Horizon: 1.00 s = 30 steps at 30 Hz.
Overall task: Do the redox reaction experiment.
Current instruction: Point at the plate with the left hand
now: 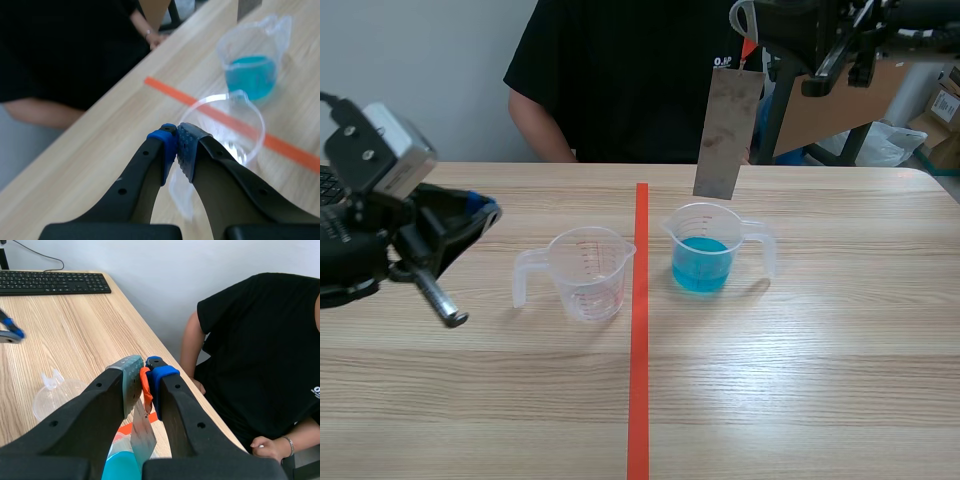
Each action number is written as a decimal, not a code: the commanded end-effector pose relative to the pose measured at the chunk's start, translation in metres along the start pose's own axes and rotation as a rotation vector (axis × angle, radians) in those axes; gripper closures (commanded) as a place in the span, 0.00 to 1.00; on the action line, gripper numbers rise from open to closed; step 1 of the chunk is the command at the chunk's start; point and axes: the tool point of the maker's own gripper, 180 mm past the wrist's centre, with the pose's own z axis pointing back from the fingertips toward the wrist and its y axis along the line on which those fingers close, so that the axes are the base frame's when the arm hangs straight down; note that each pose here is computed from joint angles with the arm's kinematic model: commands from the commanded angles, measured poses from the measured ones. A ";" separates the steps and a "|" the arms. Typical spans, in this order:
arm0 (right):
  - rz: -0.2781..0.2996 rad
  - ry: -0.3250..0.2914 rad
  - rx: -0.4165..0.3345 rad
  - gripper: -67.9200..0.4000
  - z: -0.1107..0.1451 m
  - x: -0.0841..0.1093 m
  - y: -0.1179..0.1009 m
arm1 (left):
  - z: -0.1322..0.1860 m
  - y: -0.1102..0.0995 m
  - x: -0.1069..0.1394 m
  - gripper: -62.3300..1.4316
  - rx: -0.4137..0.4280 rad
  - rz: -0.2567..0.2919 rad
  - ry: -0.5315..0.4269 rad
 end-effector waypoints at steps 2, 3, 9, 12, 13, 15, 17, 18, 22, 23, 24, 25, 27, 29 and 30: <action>0.024 -0.029 -0.007 0.97 0.003 0.014 -0.007 | 0.022 0.001 -0.023 0.93 0.029 0.034 0.055; 0.024 -0.029 -0.007 0.97 0.003 0.014 -0.007 | 0.032 0.001 -0.032 0.93 0.043 0.043 0.077; 0.033 -0.019 -0.009 0.97 0.002 0.012 -0.007 | 0.096 -0.023 -0.079 0.93 0.072 0.133 0.200; 0.035 -0.013 -0.009 0.97 0.002 0.010 -0.007 | 0.126 -0.043 -0.096 0.93 0.054 0.177 0.262; 0.033 -0.013 -0.010 0.97 0.002 0.010 -0.007 | 0.136 -0.050 -0.101 0.93 0.046 0.191 0.285; 0.031 -0.011 -0.012 0.97 0.003 0.009 -0.008 | 0.152 -0.064 -0.109 0.93 0.033 0.223 0.328; 0.021 -0.016 -0.015 0.97 0.002 0.007 -0.009 | 0.166 -0.075 -0.116 0.93 0.034 0.255 0.369; 0.017 -0.017 -0.018 0.97 0.002 0.006 -0.010 | 0.172 -0.080 -0.119 0.93 0.039 0.272 0.385; -0.009 -0.012 -0.027 0.97 -0.001 -0.002 -0.011 | 0.190 -0.094 -0.126 0.93 0.083 0.337 0.430; -0.011 -0.005 -0.025 0.97 -0.002 -0.005 -0.011 | 0.192 -0.095 -0.127 0.93 0.099 0.349 0.437; -0.015 -0.005 -0.021 0.97 -0.002 -0.006 -0.010 | 0.196 -0.097 -0.128 0.93 0.117 0.361 0.445; -0.019 -0.004 -0.020 0.97 -0.003 -0.007 -0.009 | 0.198 -0.098 -0.129 0.93 0.136 0.371 0.452; -0.024 -0.005 -0.014 0.97 -0.004 -0.010 -0.007 | 0.202 -0.102 -0.131 0.93 0.167 0.396 0.461; -0.031 -0.011 -0.007 0.97 -0.005 -0.011 -0.005 | 0.205 -0.107 -0.132 0.93 0.190 0.422 0.469; -0.030 -0.012 -0.005 0.97 -0.006 -0.011 -0.004 | 0.205 -0.108 -0.133 0.93 0.203 0.434 0.470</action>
